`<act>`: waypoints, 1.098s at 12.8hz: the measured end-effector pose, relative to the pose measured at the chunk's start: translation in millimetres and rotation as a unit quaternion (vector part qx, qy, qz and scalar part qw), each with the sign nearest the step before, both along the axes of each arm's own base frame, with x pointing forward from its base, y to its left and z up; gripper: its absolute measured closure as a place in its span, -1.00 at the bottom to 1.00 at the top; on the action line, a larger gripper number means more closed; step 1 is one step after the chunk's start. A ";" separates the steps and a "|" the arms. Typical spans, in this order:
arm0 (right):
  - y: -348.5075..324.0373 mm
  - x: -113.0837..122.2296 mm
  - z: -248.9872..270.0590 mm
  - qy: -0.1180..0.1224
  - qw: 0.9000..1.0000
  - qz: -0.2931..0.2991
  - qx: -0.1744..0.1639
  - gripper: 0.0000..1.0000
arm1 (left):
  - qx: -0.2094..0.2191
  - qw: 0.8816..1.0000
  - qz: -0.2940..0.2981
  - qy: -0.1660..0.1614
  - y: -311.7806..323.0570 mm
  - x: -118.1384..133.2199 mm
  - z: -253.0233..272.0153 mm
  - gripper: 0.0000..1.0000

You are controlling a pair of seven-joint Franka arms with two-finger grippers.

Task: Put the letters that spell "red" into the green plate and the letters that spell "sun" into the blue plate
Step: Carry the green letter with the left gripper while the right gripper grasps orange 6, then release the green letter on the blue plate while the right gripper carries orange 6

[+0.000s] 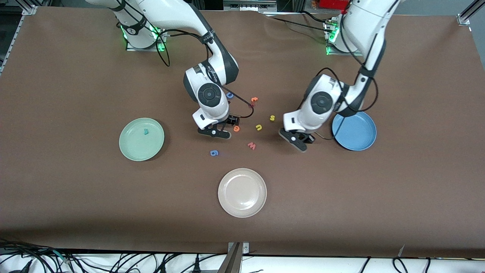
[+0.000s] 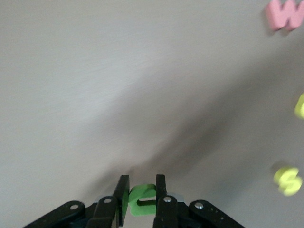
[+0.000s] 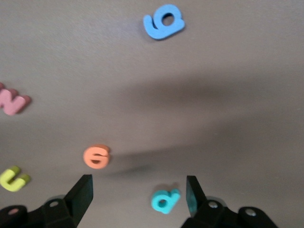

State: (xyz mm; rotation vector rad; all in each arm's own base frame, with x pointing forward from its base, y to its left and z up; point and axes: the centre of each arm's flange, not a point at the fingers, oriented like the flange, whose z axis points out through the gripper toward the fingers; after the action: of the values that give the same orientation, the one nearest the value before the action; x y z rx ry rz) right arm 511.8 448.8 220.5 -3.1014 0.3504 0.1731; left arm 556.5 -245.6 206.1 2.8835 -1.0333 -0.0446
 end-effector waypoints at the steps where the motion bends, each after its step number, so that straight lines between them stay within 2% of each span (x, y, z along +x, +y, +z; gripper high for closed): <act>1: 6.9 0.2 -2.1 -0.007 1.000 -0.008 0.002 -0.76 | -0.010 1.000 -0.004 0.012 26.0 8.3 7.2 0.47; 2: 16.2 -2.2 -6.1 -0.015 1.000 -0.011 0.005 -0.75 | -0.017 1.000 -0.011 0.023 53.9 15.2 13.8 0.47; 3: 25.1 -6.1 -12.4 -0.022 1.000 -0.011 0.007 -0.64 | -0.018 0.999 -0.019 0.031 81.8 21.2 19.8 0.47; 4: 31.8 -9.3 -18.8 -0.030 0.999 -0.011 0.009 -0.42 | -0.014 0.999 -0.019 0.037 109.4 25.9 25.6 0.47; 5: 35.1 -11.0 -24.3 -0.035 0.999 -0.010 0.010 -0.42 | -0.010 0.999 -0.012 0.047 134.9 28.0 29.7 0.47; 6: 36.5 -12.4 -29.2 -0.035 0.999 -0.008 0.008 -0.30 | -0.005 0.998 -0.002 0.057 157.5 28.8 32.4 0.47; 7: 37.9 -14.6 -34.2 -0.034 0.999 -0.006 0.006 -0.29 | -0.002 0.998 0.008 0.064 176.7 29.2 33.9 0.47; 8: 39.3 -16.1 -37.0 -0.035 0.999 -0.004 0.006 -0.08 | 0.001 0.997 0.017 0.071 190.7 28.2 33.2 0.47; 14: 41.2 -13.6 -43.0 -0.052 0.999 0.001 0.008 0.02 | 0.011 0.993 0.031 0.111 209.6 7.3 3.9 0.44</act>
State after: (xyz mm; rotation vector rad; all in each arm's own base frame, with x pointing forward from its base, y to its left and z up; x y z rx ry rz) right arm 498.3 490.1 177.5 -3.0789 0.3412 0.0130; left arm 563.8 -36.0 210.0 2.8440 -0.9086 -0.3667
